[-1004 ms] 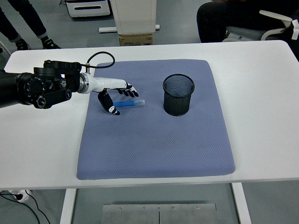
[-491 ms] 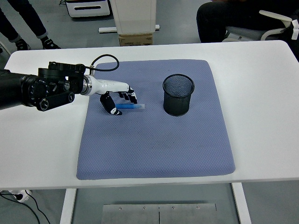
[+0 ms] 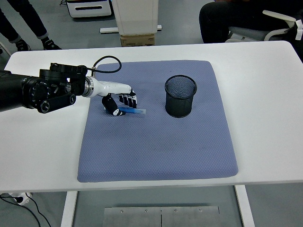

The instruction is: Left hand places marker in pen holder

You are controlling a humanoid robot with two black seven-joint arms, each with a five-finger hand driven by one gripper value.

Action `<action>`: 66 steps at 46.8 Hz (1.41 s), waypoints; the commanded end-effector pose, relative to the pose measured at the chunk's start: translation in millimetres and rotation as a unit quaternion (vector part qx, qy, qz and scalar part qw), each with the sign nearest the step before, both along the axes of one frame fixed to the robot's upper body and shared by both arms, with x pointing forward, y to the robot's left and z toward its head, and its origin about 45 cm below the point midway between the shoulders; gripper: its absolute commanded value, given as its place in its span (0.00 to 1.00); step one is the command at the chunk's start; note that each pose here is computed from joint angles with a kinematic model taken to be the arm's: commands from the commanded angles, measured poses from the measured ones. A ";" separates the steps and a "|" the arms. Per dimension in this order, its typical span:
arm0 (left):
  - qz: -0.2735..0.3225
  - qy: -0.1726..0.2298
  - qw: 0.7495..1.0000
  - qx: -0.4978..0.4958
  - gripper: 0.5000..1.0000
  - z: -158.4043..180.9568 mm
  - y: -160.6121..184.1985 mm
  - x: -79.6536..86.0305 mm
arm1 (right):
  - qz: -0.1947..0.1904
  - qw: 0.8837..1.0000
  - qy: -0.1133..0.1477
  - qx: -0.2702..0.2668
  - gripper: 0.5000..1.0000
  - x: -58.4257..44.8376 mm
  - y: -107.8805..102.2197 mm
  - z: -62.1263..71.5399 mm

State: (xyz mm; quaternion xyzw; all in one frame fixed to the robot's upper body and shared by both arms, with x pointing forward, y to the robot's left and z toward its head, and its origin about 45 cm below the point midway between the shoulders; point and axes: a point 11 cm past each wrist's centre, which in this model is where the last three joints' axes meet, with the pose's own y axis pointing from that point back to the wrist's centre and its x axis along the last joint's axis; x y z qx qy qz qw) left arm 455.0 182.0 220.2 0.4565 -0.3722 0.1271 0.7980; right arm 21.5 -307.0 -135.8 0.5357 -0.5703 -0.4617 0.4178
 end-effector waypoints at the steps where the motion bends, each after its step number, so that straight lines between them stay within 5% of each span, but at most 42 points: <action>1: -0.001 0.000 1.000 0.000 0.24 -0.2 -0.8 -0.3 | 0.001 1.000 0.000 0.000 1.00 -0.1 0.1 0.0; 34: -0.002 0.001 1.000 -0.002 0.00 -0.1 -2.1 -0.4 | 0.000 1.000 0.000 0.000 1.00 0.0 0.1 0.0; 66: 0.008 -0.007 0.999 -0.030 0.00 10.8 -7.2 4.4 | 0.000 1.000 0.000 0.000 1.00 0.0 0.1 0.0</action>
